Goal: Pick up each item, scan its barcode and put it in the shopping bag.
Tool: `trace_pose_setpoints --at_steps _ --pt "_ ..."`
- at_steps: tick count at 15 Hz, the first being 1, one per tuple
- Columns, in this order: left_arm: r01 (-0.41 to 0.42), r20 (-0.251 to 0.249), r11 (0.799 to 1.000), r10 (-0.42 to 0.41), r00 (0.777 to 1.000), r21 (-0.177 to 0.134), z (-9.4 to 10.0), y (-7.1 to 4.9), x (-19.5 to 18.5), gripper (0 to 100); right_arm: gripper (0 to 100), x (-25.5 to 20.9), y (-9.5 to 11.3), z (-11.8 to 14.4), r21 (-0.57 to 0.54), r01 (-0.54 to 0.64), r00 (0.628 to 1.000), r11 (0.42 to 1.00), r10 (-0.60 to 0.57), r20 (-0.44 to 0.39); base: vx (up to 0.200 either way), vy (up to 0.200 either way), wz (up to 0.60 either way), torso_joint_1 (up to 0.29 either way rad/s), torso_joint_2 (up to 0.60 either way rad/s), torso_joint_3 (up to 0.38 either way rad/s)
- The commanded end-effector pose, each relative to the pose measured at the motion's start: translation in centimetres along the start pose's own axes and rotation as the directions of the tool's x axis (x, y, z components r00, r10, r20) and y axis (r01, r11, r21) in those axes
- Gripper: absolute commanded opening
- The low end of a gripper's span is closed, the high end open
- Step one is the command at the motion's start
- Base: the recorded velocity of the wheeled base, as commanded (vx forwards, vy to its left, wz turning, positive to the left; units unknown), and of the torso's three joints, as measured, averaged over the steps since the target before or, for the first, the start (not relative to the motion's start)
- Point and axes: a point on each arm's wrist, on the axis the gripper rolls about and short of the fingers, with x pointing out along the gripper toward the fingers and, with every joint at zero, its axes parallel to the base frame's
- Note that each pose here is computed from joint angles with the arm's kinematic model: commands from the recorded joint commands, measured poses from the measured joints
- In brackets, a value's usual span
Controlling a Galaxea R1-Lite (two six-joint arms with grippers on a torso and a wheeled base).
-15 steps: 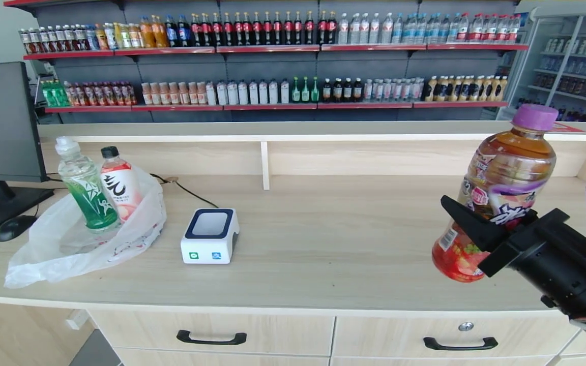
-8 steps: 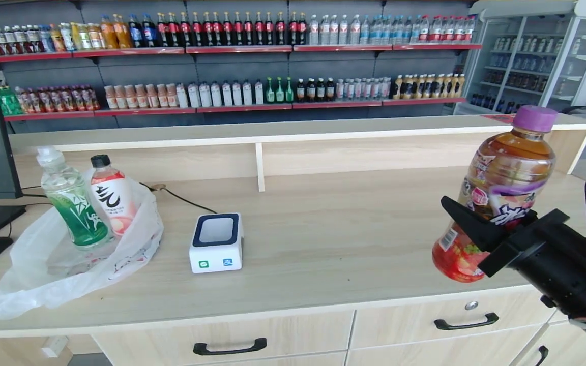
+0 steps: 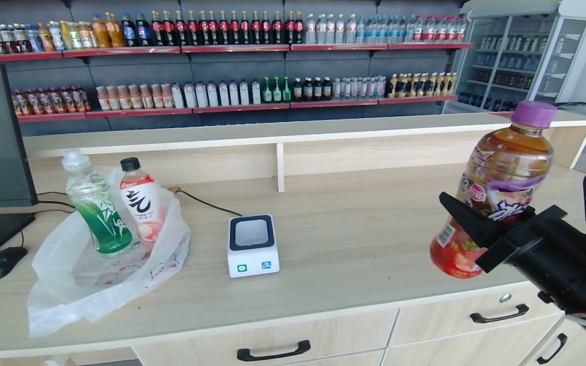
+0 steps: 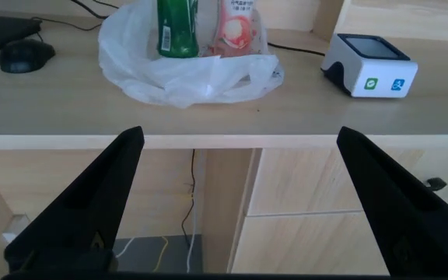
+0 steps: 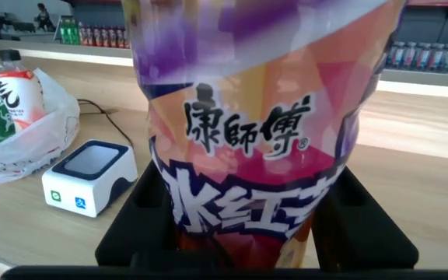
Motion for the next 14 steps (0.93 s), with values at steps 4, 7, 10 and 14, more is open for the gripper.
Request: trace_pose_setpoints --at_steps 4,7,10,14 --pt "-0.001 -0.001 1.0 0.001 1.0 0.001 0.0 0.0 0.0 100 0 0.5 0.0 -0.1 -0.008 0.003 1.0 1.0 -0.003 0.001 0.0 0.2 0.0 0.004 0.0 0.0" --pt "-0.001 -0.003 1.0 0.001 1.0 0.001 0.0 0.0 0.0 100 0 0.6 -0.1 0.1 -0.007 0.006 1.0 1.0 -0.006 0.01 0.0 0.2 0.0 0.004 0.0 0.004" --pt "-0.001 -0.001 1.0 0.001 1.0 0.001 0.0 0.0 0.0 100 0 0.2 0.4 0.2 -0.001 -0.019 1.0 1.0 0.019 0.01 0.0 0.2 0.0 0.002 0.01 -0.001" --pt "-0.001 -0.001 1.0 0.001 1.0 0.001 0.0 0.0 0.0 100 0 -1.1 0.1 -0.3 0.001 -0.004 1.0 1.0 0.004 -0.023 0.0 0.2 0.0 0.004 0.0 0.002"
